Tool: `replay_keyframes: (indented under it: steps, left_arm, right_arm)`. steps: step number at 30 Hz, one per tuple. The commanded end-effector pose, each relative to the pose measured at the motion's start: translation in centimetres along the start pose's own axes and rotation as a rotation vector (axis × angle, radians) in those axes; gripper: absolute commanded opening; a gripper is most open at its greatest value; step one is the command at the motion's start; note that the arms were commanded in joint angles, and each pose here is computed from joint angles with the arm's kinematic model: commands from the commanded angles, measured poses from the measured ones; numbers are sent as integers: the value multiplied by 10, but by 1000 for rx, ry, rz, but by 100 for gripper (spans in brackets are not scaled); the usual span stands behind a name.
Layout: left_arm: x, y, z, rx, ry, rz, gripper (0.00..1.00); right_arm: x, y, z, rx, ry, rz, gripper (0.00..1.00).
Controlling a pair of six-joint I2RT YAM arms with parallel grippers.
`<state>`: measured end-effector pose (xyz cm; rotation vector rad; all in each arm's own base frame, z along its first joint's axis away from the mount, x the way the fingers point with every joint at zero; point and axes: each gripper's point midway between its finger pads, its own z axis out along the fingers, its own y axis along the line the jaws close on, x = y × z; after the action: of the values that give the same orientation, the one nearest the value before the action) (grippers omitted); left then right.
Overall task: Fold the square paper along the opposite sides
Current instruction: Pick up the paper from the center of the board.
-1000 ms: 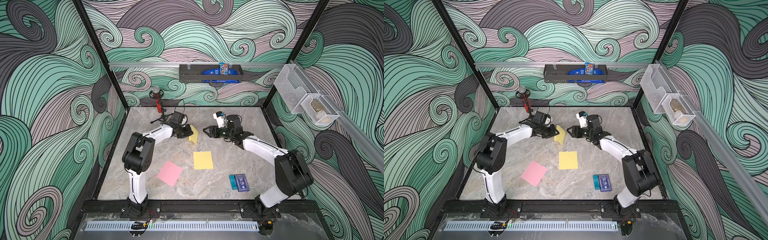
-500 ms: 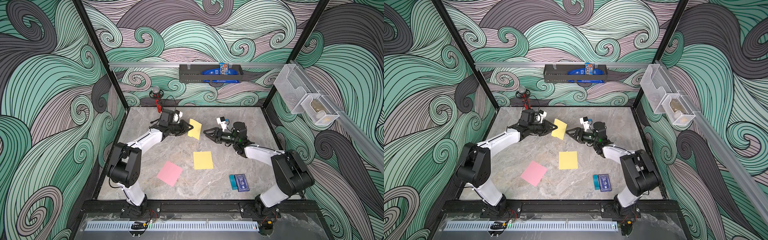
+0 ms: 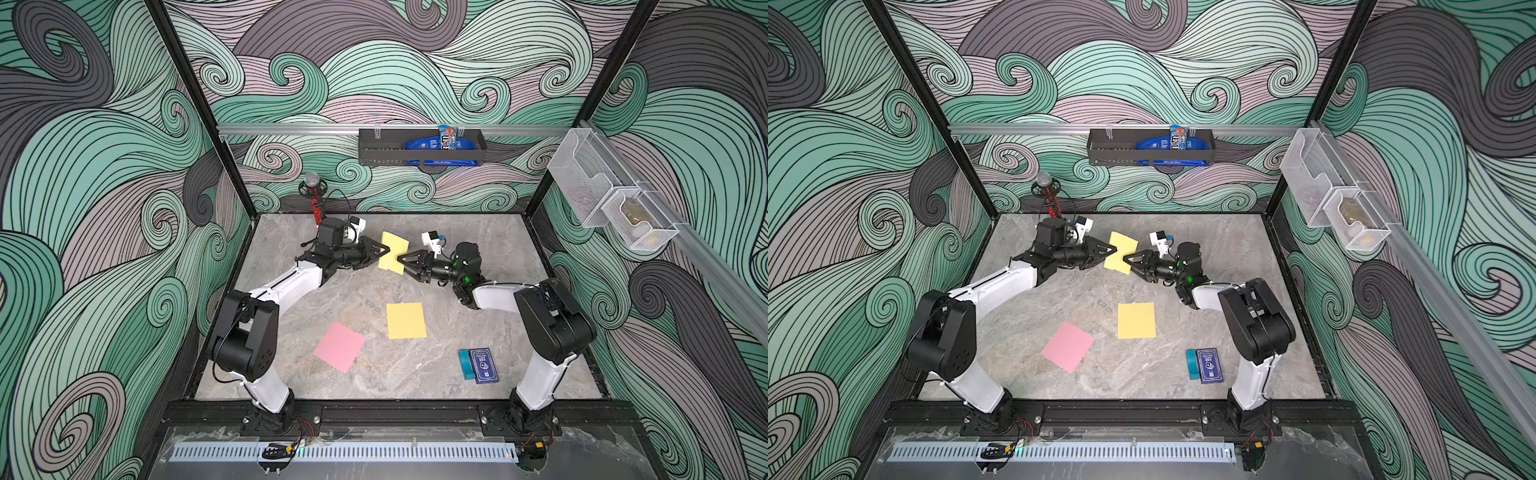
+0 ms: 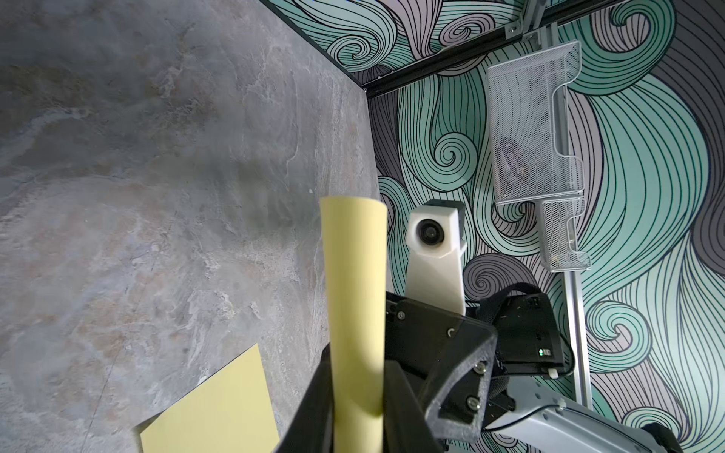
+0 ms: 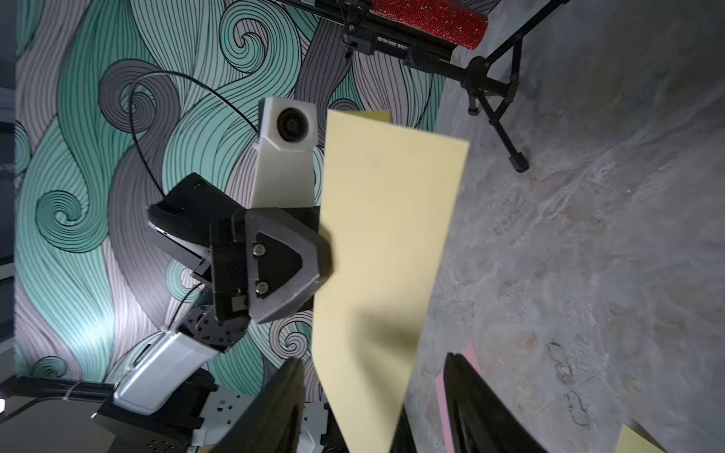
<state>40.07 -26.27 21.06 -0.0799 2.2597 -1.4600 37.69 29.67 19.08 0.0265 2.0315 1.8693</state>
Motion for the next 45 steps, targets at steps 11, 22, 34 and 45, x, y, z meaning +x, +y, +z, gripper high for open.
replay_keyframes:
  steps: [11,22,34,45]
  left_arm:
    - [-12,-14,-16,32,-34,46,35]
    - [-21,-27,-47,135,-28,74,78]
    - [3,-69,-54,364,11,95,81]
    - [3,-64,-51,295,14,126,36]
  right_arm:
    - [-16,20,7,3,3,-101,0]
    - [2,69,-14,-6,100,-258,0]
    - [17,58,-9,32,172,-246,0]
    - [8,56,-30,74,177,-232,0]
